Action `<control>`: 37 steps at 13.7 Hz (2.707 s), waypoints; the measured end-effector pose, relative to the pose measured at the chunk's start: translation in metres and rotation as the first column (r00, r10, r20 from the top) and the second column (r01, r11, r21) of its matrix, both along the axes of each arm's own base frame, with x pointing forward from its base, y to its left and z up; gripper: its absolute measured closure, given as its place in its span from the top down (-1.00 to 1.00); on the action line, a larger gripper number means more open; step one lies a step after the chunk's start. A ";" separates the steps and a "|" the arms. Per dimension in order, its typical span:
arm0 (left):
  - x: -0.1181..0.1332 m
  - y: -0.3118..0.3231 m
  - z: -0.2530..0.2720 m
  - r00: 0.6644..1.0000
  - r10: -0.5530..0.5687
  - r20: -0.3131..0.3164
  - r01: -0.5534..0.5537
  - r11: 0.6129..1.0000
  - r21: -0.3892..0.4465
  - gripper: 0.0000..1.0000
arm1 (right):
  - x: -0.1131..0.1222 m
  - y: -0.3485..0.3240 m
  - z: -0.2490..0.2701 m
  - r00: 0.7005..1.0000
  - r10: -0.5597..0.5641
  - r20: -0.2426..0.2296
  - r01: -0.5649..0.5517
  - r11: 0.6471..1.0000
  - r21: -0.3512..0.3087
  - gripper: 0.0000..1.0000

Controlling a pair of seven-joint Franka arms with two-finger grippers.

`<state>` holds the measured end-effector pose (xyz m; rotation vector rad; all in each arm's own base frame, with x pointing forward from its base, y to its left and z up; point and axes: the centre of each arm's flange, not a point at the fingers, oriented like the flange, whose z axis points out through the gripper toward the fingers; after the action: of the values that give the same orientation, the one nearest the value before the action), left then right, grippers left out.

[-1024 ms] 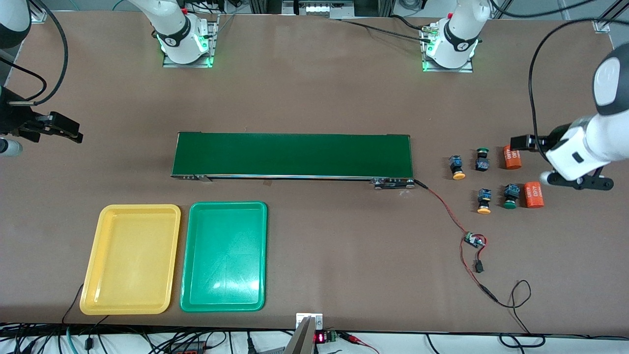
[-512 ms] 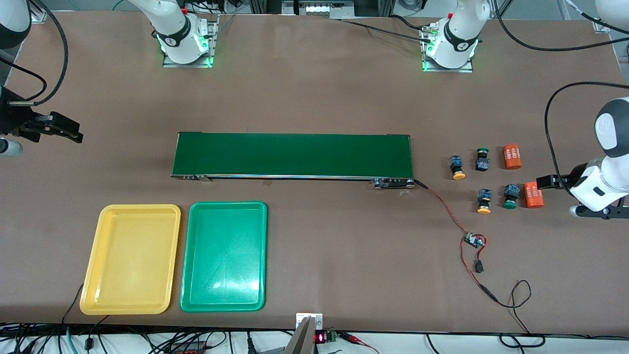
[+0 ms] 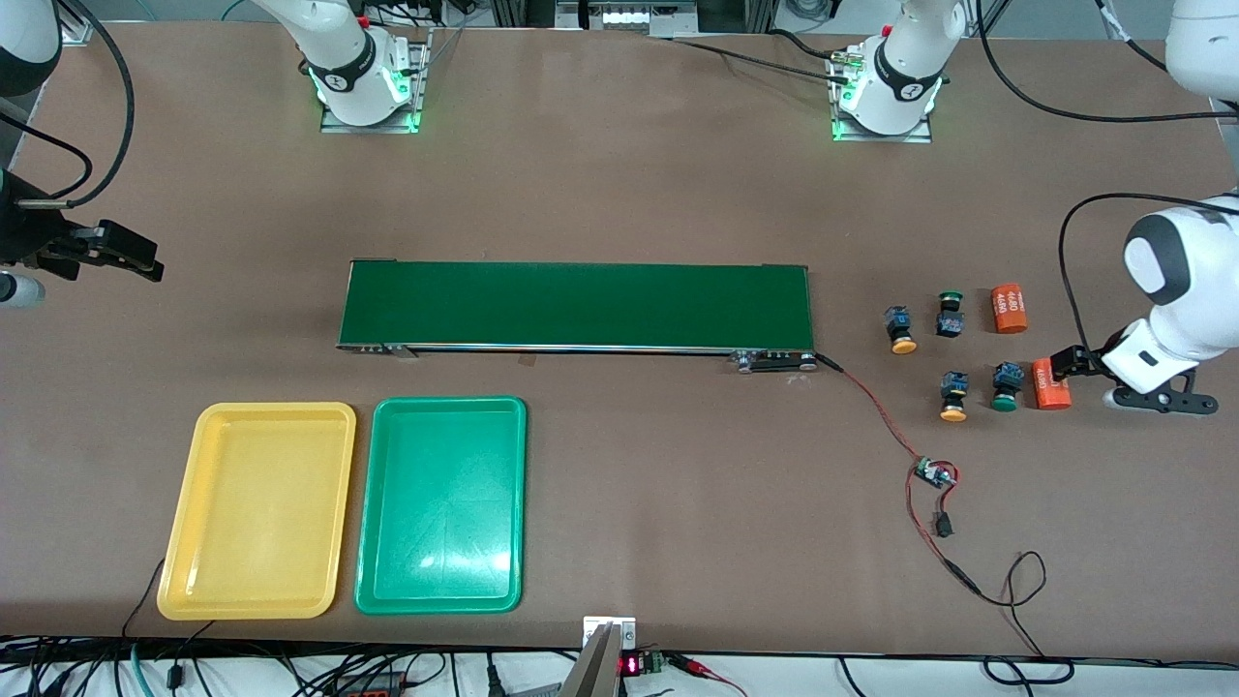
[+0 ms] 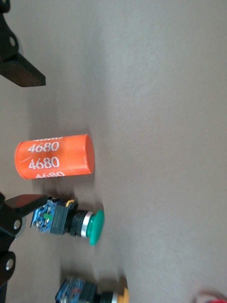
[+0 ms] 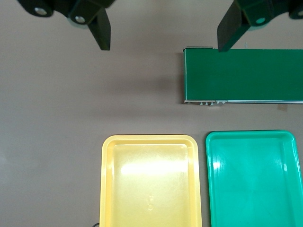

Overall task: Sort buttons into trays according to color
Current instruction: 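Grasp the orange cylinder with the left gripper and lift it, then place the orange cylinder on the conveyor belt and open the left gripper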

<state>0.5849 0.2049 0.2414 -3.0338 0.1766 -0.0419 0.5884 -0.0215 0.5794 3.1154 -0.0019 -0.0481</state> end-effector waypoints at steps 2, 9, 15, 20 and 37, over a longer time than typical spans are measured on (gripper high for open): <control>-0.003 0.001 -0.018 1.000 0.000 -0.001 0.000 1.000 -0.003 1.00 | 0.000 0.000 0.000 1.000 0.000 0.002 0.000 1.000 0.000 1.00; -0.005 0.003 -0.052 1.000 0.001 0.015 -0.001 1.000 -0.013 0.89 | 0.001 0.000 0.001 1.000 0.000 0.007 0.000 1.000 0.000 1.00; -0.004 0.000 -0.060 1.000 0.000 -0.019 0.000 1.000 -0.026 0.00 | 0.001 -0.002 0.000 1.000 -0.003 0.009 0.003 1.000 -0.001 1.00; 0.022 -0.044 0.018 0.976 -0.106 -0.189 0.089 0.991 -0.097 0.00 | 0.001 -0.003 0.000 1.000 -0.004 0.009 0.004 1.000 -0.002 1.00; -0.005 -0.420 0.047 0.355 -0.935 -0.024 0.812 0.321 -0.487 0.00 | 0.002 -0.003 -0.001 1.000 -0.004 0.009 0.004 1.000 -0.002 1.00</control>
<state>0.5795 -0.2148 0.2881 -2.7564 2.1181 0.3601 0.5902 -0.0243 0.5788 3.1137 -0.0088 -0.0341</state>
